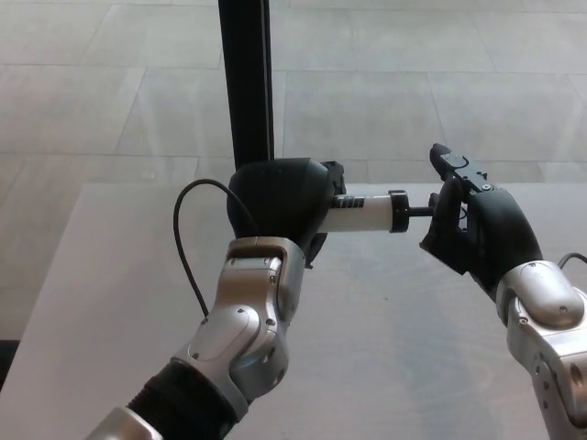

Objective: The robot uses its left hand to lift the air pump kept on the middle of the desk and use the right hand to compress the handle

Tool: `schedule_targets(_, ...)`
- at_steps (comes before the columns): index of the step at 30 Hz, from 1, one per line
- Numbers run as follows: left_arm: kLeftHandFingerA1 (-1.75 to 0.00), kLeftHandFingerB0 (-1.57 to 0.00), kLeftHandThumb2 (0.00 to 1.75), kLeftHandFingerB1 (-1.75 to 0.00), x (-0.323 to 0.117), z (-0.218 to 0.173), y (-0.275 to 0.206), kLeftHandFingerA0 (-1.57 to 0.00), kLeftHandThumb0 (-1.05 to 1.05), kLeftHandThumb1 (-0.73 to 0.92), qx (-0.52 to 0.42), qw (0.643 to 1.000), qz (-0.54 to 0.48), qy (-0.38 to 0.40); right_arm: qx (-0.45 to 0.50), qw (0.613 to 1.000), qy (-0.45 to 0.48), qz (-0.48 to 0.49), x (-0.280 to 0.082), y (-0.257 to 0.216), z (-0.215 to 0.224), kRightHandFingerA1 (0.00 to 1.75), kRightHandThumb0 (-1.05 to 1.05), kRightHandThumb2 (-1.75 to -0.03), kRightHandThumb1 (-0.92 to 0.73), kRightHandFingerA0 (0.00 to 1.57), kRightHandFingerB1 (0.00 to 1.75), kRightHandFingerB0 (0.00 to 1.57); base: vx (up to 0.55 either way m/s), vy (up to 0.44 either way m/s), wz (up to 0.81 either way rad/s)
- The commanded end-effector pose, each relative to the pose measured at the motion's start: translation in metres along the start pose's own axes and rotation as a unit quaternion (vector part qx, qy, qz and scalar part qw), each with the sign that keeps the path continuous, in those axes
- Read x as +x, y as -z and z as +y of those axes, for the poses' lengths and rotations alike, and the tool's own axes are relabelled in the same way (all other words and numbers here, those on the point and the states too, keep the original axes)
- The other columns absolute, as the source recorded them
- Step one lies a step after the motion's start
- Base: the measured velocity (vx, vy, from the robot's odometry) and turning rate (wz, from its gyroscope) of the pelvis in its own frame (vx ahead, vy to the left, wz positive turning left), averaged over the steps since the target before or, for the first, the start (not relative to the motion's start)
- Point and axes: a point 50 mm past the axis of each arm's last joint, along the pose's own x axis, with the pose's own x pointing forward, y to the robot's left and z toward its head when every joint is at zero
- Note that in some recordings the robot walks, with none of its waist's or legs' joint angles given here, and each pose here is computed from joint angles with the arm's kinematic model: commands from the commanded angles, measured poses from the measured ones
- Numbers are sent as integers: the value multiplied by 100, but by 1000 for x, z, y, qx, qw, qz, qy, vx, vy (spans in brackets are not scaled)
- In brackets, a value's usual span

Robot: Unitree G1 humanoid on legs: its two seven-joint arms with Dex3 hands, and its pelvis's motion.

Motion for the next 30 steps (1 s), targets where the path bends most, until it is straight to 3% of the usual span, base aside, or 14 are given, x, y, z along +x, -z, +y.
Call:
schedule_targets(1,-163,-76,64,-74,3,8,-8,-88,-35,81,23,1000,-5,7,25,1000,-15,-5,4,-5,0,8,-102,-133,-92,0,4,0,0,0,0)
schedule_targets(7,-167,-77,58,-85,2,4,-13,-80,-28,60,14,999,-17,29,26,999,-18,-10,4,-5,-1,5,-105,-134,-92,0,3,0,0,0,0)
schedule_targets(12,-152,-72,67,-67,-2,0,-8,-85,-28,77,11,999,-1,34,24,999,-21,-12,3,-4,-4,7,-101,-134,-92,0,3,0,0,0,0)
schedule_targets(13,-162,-79,76,-87,-5,-5,-3,-87,-22,75,8,999,4,37,13,1000,-14,-9,2,-5,-7,7,-100,-135,-92,0,4,0,0,0,0)
schedule_targets(15,-168,-80,78,-96,-10,-11,3,-85,-22,74,15,999,13,46,10,1000,-5,-12,1,-5,-13,9,-99,-135,-92,0,6,0,0,0,0)
schedule_targets(16,-175,-82,89,-120,-22,-26,14,-89,-23,69,5,998,19,59,24,1000,8,-11,-2,-8,-23,9,-97,-135,-92,0,6,0,0,0,0)
schedule_targets(23,-175,-77,106,-135,-58,-65,41,-94,-24,62,31,990,31,135,76,992,98,-32,-9,-13,-58,10,-99,-131,-92,0,14,9,0,0,0)
schedule_targets(24,-134,-88,114,-110,-60,-67,42,-118,-28,56,31,990,28,135,79,991,105,-34,-10,-14,-61,13,-96,-129,-90,1,19,11,0,0,0)
schedule_targets(25,-159,-87,105,-117,-63,-71,44,-114,-25,51,30,990,25,136,88,988,120,-39,-11,-16,-65,15,-96,-128,-91,0,21,7,0,0,0)
schedule_targets(26,-172,-77,97,-112,-67,-75,45,-86,-21,57,29,989,26,142,100,985,133,-46,-12,-17,-70,16,-95,-128,-92,0,23,6,0,0,0)
schedule_targets(27,-164,-82,98,-113,-72,-80,46,-106,-24,52,28,988,25,152,110,982,143,-54,-12,-19,-76,29,-85,-123,-83,3,35,11,0,0,0)
schedule_targets(28,-172,-74,91,-119,-78,-87,49,-83,-22,63,27,986,18,162,119,978,157,-62,-13,-21,-82,34,-85,-123,-84,3,39,12,0,0,0)
schedule_targets(29,-170,-72,89,-116,-83,-93,50,-83,-23,65,30,984,18,176,123,976,166,-65,-14,-22,-85,35,-91,-89,-91,3,36,16,0,0,0)
schedule_targets(30,-170,-72,89,-116,-84,-95,50,-83,-23,65,37,983,17,179,127,975,171,-65,-13,-23,-85,35,-91,-89,-91,3,36,16,0,0,0)
